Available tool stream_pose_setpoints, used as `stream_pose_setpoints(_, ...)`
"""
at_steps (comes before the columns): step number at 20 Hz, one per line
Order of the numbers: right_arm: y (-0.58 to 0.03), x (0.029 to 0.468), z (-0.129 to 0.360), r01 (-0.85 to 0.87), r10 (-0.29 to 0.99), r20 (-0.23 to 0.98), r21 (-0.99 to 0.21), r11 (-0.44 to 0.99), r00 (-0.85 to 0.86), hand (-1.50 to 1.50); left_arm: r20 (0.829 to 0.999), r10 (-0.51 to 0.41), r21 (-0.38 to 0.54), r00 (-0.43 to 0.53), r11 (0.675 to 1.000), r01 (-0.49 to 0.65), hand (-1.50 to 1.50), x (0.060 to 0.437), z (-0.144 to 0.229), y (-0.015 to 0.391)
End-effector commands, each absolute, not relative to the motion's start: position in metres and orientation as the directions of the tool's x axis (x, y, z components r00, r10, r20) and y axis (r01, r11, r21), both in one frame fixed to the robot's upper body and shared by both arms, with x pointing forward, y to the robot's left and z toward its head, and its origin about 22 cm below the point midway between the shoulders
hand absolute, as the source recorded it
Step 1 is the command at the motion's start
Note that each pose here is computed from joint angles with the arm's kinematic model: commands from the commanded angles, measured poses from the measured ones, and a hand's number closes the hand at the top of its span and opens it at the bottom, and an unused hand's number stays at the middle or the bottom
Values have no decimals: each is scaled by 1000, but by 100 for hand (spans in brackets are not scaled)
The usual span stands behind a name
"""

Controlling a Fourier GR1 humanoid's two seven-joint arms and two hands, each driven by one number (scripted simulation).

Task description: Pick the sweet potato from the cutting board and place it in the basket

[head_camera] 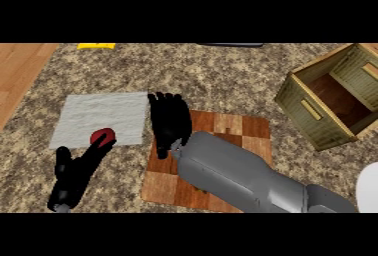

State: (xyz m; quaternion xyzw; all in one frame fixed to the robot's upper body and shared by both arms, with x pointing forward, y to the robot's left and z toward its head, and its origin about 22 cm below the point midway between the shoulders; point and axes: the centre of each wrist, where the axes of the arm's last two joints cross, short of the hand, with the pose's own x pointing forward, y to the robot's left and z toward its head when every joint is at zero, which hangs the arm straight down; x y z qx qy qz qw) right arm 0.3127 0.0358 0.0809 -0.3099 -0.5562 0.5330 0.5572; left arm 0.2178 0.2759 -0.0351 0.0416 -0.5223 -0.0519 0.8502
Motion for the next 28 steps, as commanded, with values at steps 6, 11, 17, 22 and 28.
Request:
stream_pose_setpoints(6,94,310,226,-269,981,-134,-948,-168,-143,-150,841,-131,149,526,989,8,0,212,-48,287)
stream_pose_setpoints(11,92,332,241,-482,971,-212,-843,-237,-106,-150,837,-118,132,534,991,12,0,202,-56,279)
stream_pose_setpoints(17,98,339,255,-557,943,-309,-766,-322,-122,-150,835,-123,143,536,990,3,0,205,-47,283)
stream_pose_setpoints(22,101,340,255,-595,948,-295,-744,-305,-117,-150,842,-129,156,524,988,-8,0,205,-42,286)
stream_pose_setpoints(28,102,336,241,-610,965,-242,-750,-255,-105,-150,838,-103,138,535,990,-25,0,201,-47,303)
